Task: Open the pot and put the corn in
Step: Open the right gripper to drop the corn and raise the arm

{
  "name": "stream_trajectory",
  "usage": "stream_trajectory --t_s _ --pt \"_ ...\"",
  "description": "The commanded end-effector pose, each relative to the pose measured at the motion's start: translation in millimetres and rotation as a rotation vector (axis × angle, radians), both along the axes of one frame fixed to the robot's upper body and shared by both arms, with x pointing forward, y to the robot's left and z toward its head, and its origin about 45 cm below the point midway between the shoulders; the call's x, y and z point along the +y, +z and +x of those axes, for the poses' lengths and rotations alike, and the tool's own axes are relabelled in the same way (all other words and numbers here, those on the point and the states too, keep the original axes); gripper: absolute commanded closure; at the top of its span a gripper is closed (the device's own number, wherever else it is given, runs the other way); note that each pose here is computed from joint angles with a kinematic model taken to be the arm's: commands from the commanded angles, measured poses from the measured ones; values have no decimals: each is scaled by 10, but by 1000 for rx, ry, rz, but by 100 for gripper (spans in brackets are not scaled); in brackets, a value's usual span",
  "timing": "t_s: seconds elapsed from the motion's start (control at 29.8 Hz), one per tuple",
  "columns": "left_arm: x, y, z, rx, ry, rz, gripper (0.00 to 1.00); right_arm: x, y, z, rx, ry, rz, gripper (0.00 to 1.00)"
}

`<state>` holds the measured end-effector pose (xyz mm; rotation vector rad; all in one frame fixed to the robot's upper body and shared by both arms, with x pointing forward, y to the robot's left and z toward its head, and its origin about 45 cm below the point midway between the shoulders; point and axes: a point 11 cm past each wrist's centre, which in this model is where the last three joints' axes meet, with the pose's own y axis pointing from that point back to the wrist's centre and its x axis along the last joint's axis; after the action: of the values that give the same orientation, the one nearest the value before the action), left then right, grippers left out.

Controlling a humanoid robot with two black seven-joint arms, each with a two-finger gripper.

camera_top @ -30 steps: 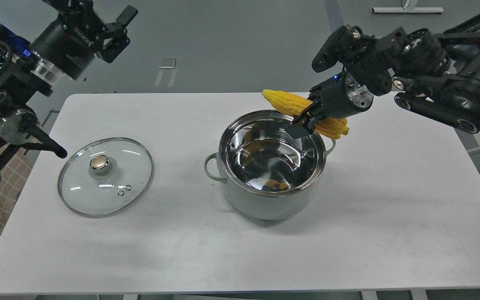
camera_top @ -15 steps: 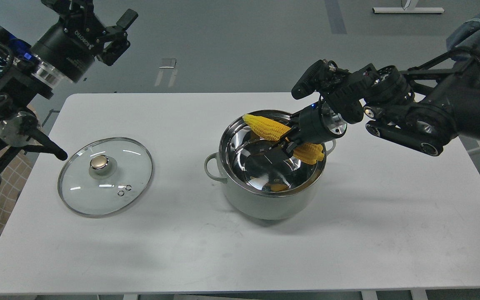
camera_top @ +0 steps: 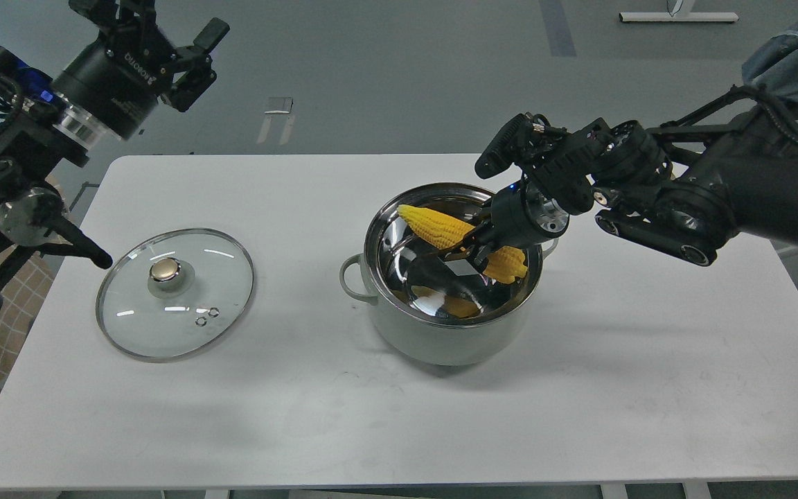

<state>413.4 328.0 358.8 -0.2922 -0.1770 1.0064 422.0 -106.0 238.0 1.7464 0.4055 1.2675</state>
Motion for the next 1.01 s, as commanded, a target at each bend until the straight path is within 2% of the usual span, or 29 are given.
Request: stream_trajectory --t_s 0.0,0.07,0.2,0.37,0.5,0.74,0.87,0.97 --pt "48 -14 -20 1 11 -12 5 21 -6 -8 1 4 0 23" --pt "69 -31 -30 3 16 -15 4 31 -4 -10 1 6 2 19" --pt "67 -32 -33 3 14 -16 4 40 1 -11 1 7 3 16" --pt "75 -14 -30 -2 18 -17 4 116 246 68 -16 -20 62 13" --pt "64 -31 -31 0 16 -14 4 119 996 331 -103 -102 206 5" --pt "-52 -110 0 10 5 -43 2 -268 1884 798 -221 -331 533 0" --pt "-101 -161 20 19 2 -60 2 -716 1937 964 -107 -560 890 0" --pt "-119 -226 74 30 13 -81 2 -958 1761 999 8 -692 1094 0"
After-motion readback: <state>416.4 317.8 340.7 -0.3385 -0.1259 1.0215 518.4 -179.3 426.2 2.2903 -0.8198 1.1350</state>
